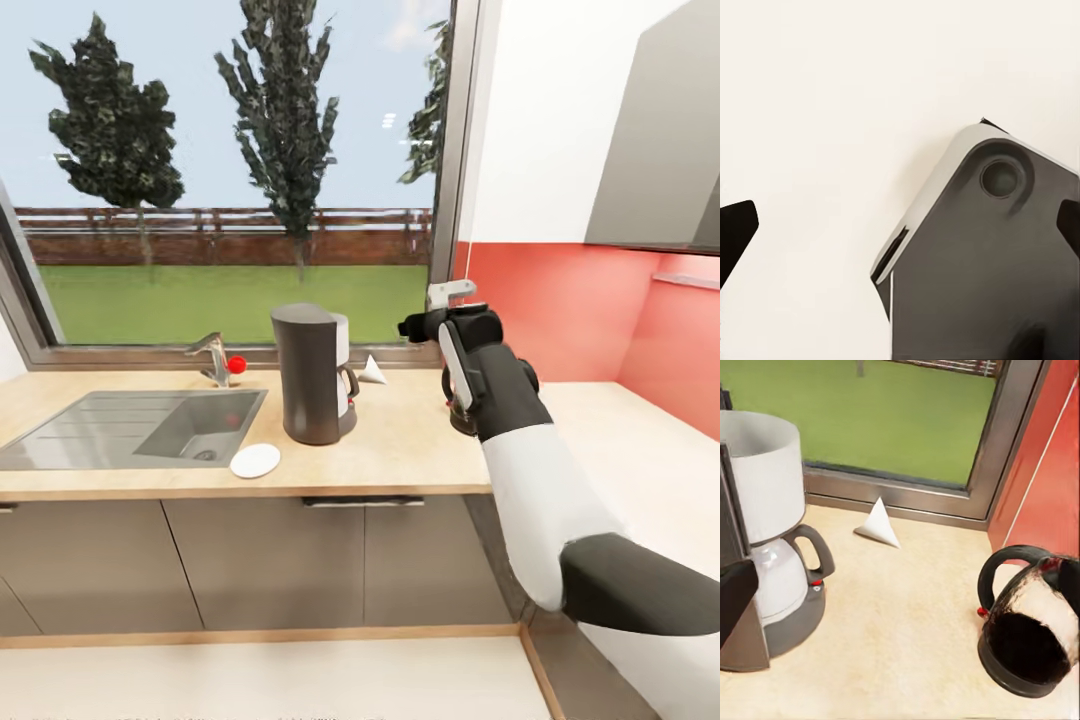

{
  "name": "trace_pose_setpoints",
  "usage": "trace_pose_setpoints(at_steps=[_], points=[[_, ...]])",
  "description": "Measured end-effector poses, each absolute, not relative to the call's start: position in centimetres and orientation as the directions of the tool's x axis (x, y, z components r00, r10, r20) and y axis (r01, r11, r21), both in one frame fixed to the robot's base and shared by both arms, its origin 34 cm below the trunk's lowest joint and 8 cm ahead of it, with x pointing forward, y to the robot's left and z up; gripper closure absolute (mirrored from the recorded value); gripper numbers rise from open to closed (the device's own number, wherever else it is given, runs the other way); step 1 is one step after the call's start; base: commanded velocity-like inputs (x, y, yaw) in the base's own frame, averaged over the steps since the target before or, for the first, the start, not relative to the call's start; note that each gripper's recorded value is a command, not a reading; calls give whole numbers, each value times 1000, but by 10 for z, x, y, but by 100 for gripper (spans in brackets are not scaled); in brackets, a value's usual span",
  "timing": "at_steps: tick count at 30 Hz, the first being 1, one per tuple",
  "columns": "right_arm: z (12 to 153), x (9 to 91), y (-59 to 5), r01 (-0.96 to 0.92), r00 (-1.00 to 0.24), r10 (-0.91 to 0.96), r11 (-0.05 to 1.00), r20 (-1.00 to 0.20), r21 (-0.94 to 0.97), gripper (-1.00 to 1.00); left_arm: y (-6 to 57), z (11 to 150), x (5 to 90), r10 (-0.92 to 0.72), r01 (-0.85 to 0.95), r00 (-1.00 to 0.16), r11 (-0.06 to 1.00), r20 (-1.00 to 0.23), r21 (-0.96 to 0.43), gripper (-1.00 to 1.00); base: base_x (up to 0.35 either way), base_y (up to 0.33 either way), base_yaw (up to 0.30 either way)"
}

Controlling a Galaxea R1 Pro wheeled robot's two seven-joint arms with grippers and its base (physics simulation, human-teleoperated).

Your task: Set up a coffee station on the kitchen countertop: keep the coffee maker on the countertop, move the bottle of coffee from the kitchen shelf to the counter next to the coffee maker, place a paper coffee filter on top of the coffee maker, put the saucer next to the coffee maker with the coffee cup on the saucer, and place the electric kettle next to the coffee maker.

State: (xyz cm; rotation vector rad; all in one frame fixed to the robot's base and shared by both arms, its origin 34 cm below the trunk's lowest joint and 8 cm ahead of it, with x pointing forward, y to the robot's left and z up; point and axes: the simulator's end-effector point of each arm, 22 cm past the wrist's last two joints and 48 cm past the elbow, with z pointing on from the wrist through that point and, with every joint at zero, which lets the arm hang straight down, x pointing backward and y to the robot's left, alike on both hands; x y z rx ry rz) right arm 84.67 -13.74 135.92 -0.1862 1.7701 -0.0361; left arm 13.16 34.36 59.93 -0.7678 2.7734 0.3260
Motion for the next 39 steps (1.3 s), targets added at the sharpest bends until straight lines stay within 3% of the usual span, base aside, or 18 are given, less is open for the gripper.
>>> trace_pose_setpoints(at_steps=[10, 28, 39], points=[[1354, 871, -171, 25, -318, -144, 987, -937, -160, -100, 338, 600, 155, -481, -540, -814, 833, -325, 118, -100, 0, 0, 8], [1415, 850, -162, 58, -232, -228, 967, -946, -248, -100, 315, 600, 162, -473, -520, -814, 852, -335, 61, -100, 0, 0, 14], [1382, 865, -169, 38, -300, -175, 980, -938, -194, -100, 300, 598, 154, -479, -520, -820, 852, -314, 56, -100, 0, 0, 0]])
